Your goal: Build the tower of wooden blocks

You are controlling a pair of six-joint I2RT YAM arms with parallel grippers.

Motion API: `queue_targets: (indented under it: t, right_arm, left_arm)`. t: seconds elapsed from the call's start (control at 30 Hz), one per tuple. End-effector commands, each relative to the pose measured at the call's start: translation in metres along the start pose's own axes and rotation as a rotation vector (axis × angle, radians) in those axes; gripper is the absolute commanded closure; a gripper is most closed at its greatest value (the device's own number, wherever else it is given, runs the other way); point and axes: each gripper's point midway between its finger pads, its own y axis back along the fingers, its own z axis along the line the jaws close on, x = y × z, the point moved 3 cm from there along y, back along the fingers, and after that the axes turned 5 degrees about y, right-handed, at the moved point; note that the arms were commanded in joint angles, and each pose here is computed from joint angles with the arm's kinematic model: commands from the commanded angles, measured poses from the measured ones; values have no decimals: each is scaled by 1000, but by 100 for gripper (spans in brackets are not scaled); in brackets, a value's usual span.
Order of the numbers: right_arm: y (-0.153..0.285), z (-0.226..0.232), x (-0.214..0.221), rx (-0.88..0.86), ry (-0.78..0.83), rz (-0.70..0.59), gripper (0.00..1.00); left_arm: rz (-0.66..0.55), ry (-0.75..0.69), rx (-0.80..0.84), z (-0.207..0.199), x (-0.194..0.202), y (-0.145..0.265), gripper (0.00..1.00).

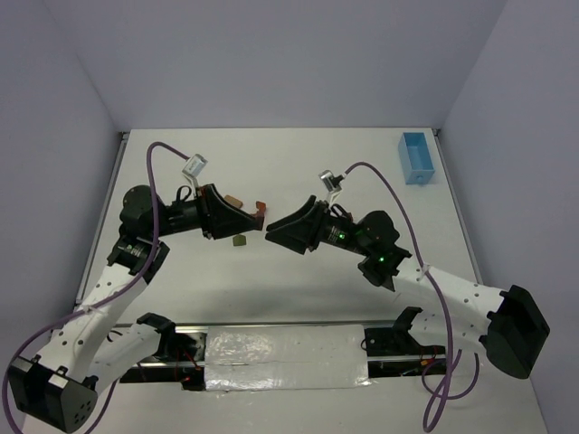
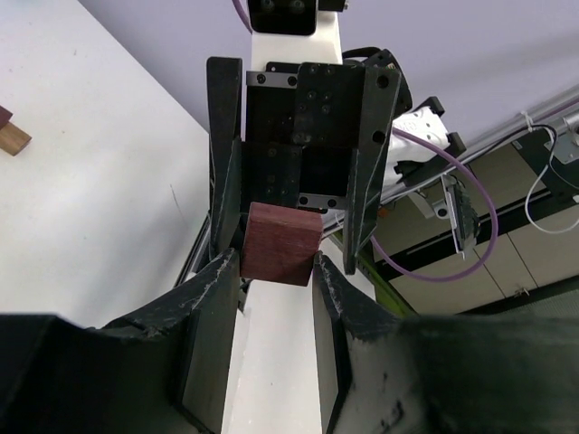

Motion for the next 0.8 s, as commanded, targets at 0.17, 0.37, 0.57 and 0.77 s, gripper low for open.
queue_targets:
  t: [0.17, 0.37, 0.57, 0.77]
  right_arm:
    - [-14, 25, -32, -63, 92, -97, 29]
    - [-20, 25, -38, -54, 115, -97, 30]
    - [-21, 23, -36, -61, 118, -87, 39]
    - [-21, 23, -31, -78, 117, -73, 47]
  left_arm:
    - [8, -61, 93, -21, 1, 3, 96]
    - [15, -61, 96, -22, 2, 3, 96]
    - [20, -65, 90, -22, 1, 3, 96]
    - [17, -61, 102, -24, 0, 2, 96]
